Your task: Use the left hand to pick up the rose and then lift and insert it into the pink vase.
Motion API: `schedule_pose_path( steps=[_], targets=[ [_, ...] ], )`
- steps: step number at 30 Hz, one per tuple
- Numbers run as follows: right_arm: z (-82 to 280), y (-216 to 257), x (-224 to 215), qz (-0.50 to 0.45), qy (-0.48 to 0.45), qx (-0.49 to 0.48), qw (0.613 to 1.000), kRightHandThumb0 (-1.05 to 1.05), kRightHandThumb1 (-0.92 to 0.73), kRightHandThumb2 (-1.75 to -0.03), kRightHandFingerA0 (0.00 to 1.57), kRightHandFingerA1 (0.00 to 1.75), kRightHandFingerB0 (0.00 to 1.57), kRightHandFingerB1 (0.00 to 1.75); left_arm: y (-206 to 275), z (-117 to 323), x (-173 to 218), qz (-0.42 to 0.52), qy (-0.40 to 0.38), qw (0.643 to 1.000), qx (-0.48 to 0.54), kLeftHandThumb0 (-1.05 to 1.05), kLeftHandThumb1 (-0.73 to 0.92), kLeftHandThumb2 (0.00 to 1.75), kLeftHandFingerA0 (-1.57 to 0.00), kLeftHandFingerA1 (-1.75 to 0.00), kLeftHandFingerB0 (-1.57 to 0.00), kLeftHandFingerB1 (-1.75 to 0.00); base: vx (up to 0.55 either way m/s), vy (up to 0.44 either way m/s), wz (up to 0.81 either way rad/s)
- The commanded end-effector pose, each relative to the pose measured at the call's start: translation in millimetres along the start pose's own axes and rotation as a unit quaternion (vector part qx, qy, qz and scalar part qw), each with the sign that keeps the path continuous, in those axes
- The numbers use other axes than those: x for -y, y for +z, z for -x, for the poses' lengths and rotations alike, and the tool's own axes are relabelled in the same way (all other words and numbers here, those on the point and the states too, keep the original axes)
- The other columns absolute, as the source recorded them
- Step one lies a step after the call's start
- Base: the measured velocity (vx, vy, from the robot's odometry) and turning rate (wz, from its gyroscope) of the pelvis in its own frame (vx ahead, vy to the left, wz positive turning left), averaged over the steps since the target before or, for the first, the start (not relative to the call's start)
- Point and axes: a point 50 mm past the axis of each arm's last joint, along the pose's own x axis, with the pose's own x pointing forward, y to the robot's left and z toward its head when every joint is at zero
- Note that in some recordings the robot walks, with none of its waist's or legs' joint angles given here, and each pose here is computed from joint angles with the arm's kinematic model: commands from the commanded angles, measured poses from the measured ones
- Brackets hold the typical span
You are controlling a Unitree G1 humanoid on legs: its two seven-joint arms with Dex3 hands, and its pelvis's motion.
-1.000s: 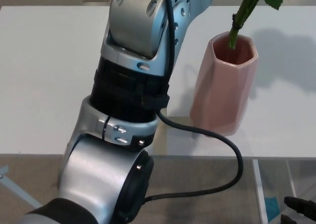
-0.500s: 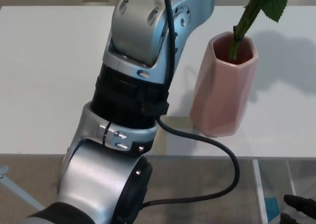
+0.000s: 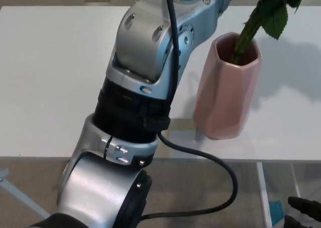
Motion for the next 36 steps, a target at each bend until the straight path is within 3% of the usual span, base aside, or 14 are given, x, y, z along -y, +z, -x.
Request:
schedule_pose_path(
  steps=[1,22,23,24,25,26,27,28,29,30,32,33,36],
  targets=[
    [0.4,-2.1,0.7,-0.009,-0.001,-0.007,1.000,-0.20,-0.60,-0.57,0.62,0.51,0.57,0.49,-16.0,-0.6,15.4,0.029,-0.029,0.999,-0.015,-0.24,0.84,0.65,-0.99,-1.44,-0.78,-0.90,0.00,0.000,0.00],
    [0.3,-1.7,0.0,-0.009,0.003,-0.006,1.000,-0.19,-0.60,-0.57,0.62,0.51,0.57,0.49,-37.6,5.8,0.7,0.013,-0.034,0.999,-0.039,-0.23,0.83,0.66,-0.99,-1.38,-0.82,-0.83,0.00,0.000,0.00],
    [0.2,-1.9,-0.1,-0.009,0.004,-0.007,1.000,-0.19,-0.60,-0.57,0.62,0.51,0.58,0.49,-39.2,6.7,-1.8,0.010,-0.035,0.998,-0.042,-0.23,0.82,0.65,-1.03,-1.29,-0.86,-0.67,0.00,0.000,0.00],
    [0.2,-2.0,-0.1,-0.009,0.005,-0.008,1.000,-0.19,-0.60,-0.57,0.62,0.51,0.58,0.49,-39.8,7.0,-2.7,0.009,-0.035,0.998,-0.044,-0.23,0.82,0.65,-1.03,-1.29,-0.86,-0.67,0.00,0.000,0.00],
    [0.1,-1.9,0.1,-0.009,0.004,-0.008,1.000,-0.19,-0.60,-0.57,0.62,0.51,0.58,0.49,-40.9,7.3,-4.5,0.007,-0.037,0.998,-0.047,-0.24,0.82,0.64,-1.07,-1.05,-0.84,-0.53,0.00,0.000,0.00],
    [0.1,-1.8,0.2,-0.008,0.003,-0.008,1.000,-0.19,-0.60,-0.57,0.62,0.51,0.58,0.49,-42.6,7.5,-6.3,0.004,-0.044,0.998,-0.055,-0.33,0.71,0.61,-0.79,-0.48,-0.50,-0.37,0.00,0.000,0.00],
    [0.0,-1.8,0.3,-0.008,0.002,-0.009,1.000,-0.19,-0.60,-0.57,0.62,0.51,0.58,0.49,-44.0,7.5,-7.5,0.001,-0.051,0.997,-0.062,-0.33,0.71,0.61,-0.79,-0.48,-0.50,-0.37,0.00,0.000,0.00],
    [0.0,-1.7,0.3,-0.009,0.002,-0.009,1.000,-0.19,-0.60,-0.57,0.62,0.51,0.58,0.49,-44.9,7.1,-8.4,-0.002,-0.058,0.996,-0.070,-0.41,0.64,0.60,-0.28,-0.35,-0.25,-0.29,0.00,0.000,0.00],
    [0.0,-1.7,0.3,-0.009,0.002,-0.009,1.000,-0.19,-0.60,-0.57,0.62,0.51,0.58,0.49,-45.6,6.8,-9.3,-0.006,-0.064,0.995,-0.077,-0.41,0.64,0.60,-0.28,-0.35,-0.25,-0.29,0.00,0.000,0.00],
    [-0.4,-0.6,-0.3,-0.009,0.003,-0.008,1.000,-0.19,-0.60,-0.57,0.62,0.51,0.58,0.49,-46.3,7.3,-12.7,-0.025,-0.089,0.990,-0.105,-0.72,0.44,0.77,0.00,-0.03,0.00,0.00,0.00,0.000,0.00],
    [-0.9,0.4,-0.9,-0.008,0.004,-0.007,1.000,-0.19,-0.60,-0.57,0.62,0.51,0.58,0.49,-46.6,8.5,-18.1,-0.040,-0.114,0.984,-0.134,-0.74,0.39,0.77,0.00,0.00,0.00,-0.03,0.00,0.000,0.00],
    [-1.0,1.1,-0.8,-0.006,0.003,-0.005,1.000,-0.19,-0.60,-0.57,0.62,0.51,0.58,0.49,-47.4,9.1,-23.4,-0.049,-0.127,0.980,-0.146,-0.90,0.42,0.61,0.00,0.00,0.00,0.00,0.00,0.000,0.00],
    [-1.0,1.5,-0.7,-0.005,0.003,-0.004,1.000,-0.19,-0.60,-0.57,0.62,0.51,0.58,0.49,-48.8,10.3,-29.8,-0.060,-0.139,0.976,-0.154,-0.89,0.40,0.63,0.00,0.00,0.00,0.00,0.00,0.000,0.00]
  ],
)
